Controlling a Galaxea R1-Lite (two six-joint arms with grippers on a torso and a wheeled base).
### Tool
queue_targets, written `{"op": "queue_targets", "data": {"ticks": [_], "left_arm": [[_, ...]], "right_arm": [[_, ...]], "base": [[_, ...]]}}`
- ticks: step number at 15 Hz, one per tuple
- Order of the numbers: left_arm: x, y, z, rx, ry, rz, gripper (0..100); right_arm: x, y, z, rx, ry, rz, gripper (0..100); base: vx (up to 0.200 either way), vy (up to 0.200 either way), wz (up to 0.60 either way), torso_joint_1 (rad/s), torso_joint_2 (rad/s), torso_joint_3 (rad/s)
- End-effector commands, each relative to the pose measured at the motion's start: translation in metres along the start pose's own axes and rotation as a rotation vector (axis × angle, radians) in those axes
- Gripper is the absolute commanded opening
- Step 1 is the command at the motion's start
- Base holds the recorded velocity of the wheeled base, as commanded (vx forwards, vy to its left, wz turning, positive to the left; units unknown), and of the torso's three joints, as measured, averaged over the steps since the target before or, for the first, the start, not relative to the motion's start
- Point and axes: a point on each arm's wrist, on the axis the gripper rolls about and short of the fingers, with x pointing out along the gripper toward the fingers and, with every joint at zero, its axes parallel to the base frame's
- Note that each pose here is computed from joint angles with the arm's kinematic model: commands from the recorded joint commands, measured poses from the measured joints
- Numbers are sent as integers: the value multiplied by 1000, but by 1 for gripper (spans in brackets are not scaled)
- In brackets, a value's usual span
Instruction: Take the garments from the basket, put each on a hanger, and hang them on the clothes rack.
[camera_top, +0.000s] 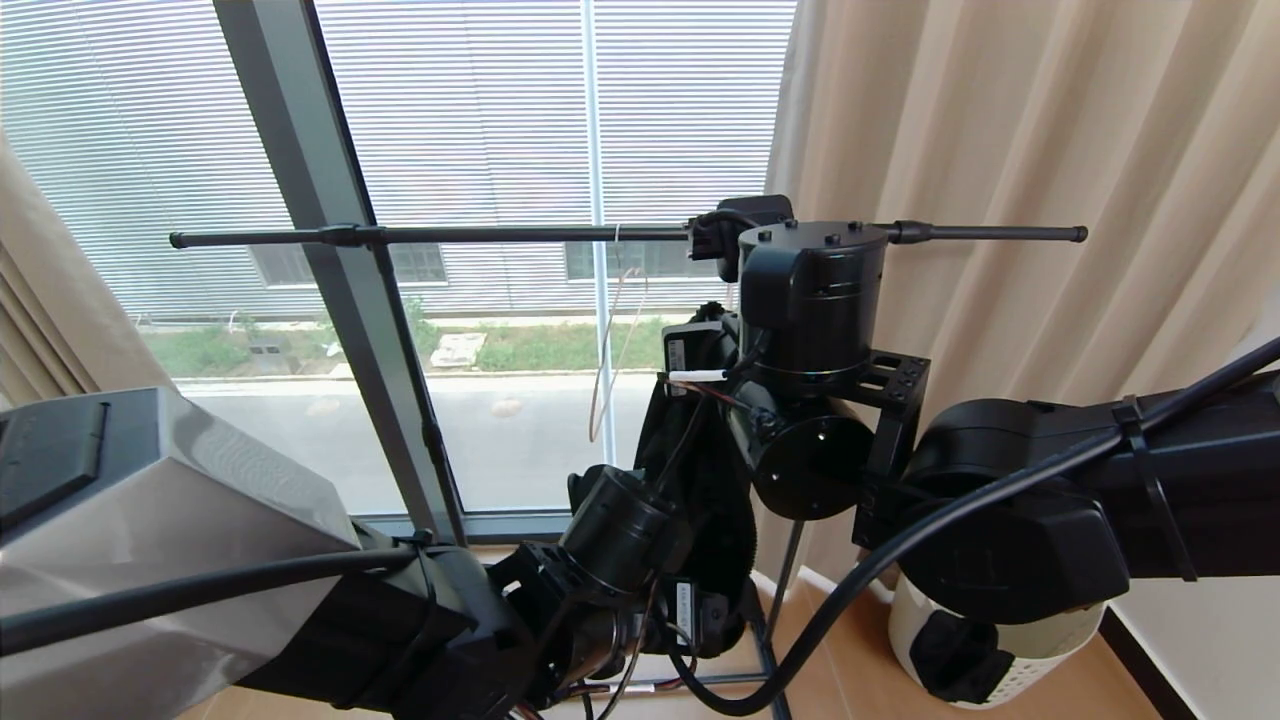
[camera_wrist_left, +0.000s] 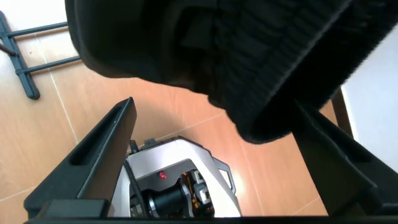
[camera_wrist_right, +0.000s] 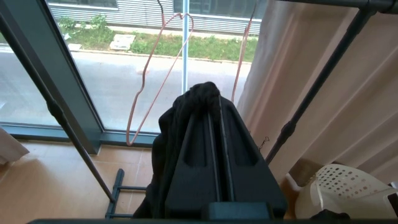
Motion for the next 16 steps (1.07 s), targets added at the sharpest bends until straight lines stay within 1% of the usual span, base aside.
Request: {"op": "queue_targets", "data": {"ticks": [1,5,6,7,11,13,14,15,16], "left_arm": [[5,3,-10,12,36,18,100],[10,6,-18,22,66,34,100],[10,4,-21,30,74,31,100],[9,4,-23,34,77,31,0],[5,10,-31,47,100,46,0],[-14,13,-23,44,67,35,0],[-22,23,-18,57,51,47,0],[-33,36,-10,94,24,66,0],[-39,43,-4,112,3,75,0]], "right_arm": [[-1,-1,2,4,-4,-1,0],[-4,-5,10,17,-18,-1,0],[-3,-7,11,20,-20,-6,0],[-1,-9,11,21,-20,-13,0],[13,-24,14,28,-24,-60,0],[20,-32,18,37,-31,-87,0],[24,-37,19,42,-35,-104,0],[28,-43,21,44,-37,-122,0],[30,-46,21,43,-36,-131,0]], "base": [[0,0,0,0,0,0],[0,0,0,0,0,0],[0,0,0,0,0,0],[0,0,0,0,0,0],[0,0,0,0,0,0],[0,0,0,0,0,0],[0,0,0,0,0,0],[0,0,0,0,0,0],[0,0,0,0,0,0]]}}
